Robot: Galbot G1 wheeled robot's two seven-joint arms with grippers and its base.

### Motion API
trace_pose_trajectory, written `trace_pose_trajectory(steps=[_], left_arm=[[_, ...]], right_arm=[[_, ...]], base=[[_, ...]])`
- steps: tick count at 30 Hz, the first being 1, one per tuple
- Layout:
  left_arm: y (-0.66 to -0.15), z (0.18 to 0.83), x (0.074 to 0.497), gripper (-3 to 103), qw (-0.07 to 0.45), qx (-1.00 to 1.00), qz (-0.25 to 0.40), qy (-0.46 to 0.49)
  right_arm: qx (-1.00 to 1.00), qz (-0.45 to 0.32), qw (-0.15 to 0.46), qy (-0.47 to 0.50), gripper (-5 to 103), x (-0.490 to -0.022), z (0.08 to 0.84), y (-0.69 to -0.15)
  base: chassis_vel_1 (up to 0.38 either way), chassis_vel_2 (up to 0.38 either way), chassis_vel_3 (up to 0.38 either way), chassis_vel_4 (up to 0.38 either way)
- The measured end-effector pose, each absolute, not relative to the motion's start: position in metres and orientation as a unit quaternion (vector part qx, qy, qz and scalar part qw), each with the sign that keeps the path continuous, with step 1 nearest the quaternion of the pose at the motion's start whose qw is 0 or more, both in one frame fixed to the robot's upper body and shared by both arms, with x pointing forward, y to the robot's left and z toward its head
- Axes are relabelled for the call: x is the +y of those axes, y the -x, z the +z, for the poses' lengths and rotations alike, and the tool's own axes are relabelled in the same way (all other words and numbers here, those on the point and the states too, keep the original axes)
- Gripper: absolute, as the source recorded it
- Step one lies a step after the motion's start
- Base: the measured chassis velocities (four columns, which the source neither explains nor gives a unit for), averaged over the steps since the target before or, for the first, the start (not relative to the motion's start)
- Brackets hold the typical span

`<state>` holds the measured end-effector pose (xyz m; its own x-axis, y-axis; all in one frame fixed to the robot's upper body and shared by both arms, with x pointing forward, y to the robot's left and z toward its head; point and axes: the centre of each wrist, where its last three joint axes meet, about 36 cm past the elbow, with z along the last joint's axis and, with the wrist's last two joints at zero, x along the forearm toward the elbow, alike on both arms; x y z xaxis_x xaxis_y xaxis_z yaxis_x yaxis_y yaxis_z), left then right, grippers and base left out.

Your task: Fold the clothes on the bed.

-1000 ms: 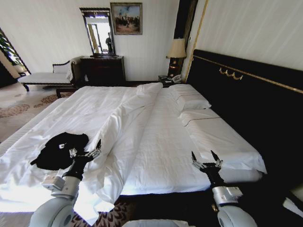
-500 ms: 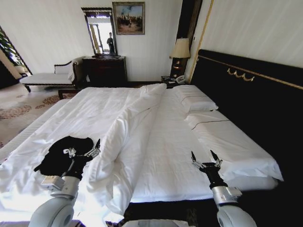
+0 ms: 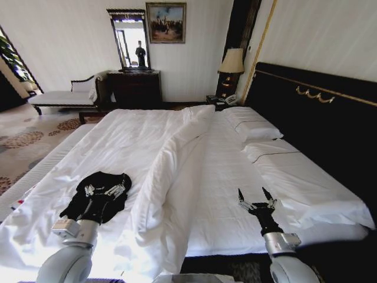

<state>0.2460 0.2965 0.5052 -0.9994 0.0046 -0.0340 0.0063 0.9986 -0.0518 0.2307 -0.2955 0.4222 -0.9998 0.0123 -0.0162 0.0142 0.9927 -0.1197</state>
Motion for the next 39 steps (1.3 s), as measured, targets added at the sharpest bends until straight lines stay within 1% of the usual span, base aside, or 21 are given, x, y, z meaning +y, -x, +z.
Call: trace_pose_trajectory(steps=[11,16,17,18,22,27,39], left_arm=[[-0.245,0.504,0.296,99,0.016,0.999,-0.029,0.0],[-0.246,0.504,0.297,99,0.018,0.999,-0.03,0.001],[-0.246,0.503,0.297,99,0.018,0.999,-0.03,0.002],[-0.246,0.503,0.297,99,0.018,0.999,-0.03,0.002],[-0.247,0.501,0.298,99,0.017,0.999,-0.031,0.003],[-0.247,0.5,0.299,99,0.017,0.999,-0.032,0.004],[-0.249,0.498,0.3,99,0.019,0.999,-0.035,0.004]], right_arm=[[0.998,-0.059,0.009,-0.003,100,-0.29,0.429,-0.225],[0.999,-0.04,-0.01,0.017,100,-0.268,0.433,-0.205],[0.999,-0.031,-0.019,0.029,100,-0.257,0.436,-0.195],[0.999,-0.031,-0.019,0.029,100,-0.257,0.436,-0.195],[0.997,-0.008,-0.045,0.06,100,-0.226,0.442,-0.168],[0.995,-0.009,-0.059,0.079,100,-0.211,0.437,-0.156],[0.994,-0.006,-0.065,0.086,100,-0.212,0.44,-0.153]], base=[[0.131,0.196,-0.136,-0.193],[0.153,0.194,-0.13,-0.161],[0.122,0.153,-0.143,-0.177],[0.122,0.153,-0.143,-0.177],[0.126,0.149,-0.138,-0.155],[0.146,0.132,-0.142,-0.143],[0.136,0.13,-0.137,-0.132]])
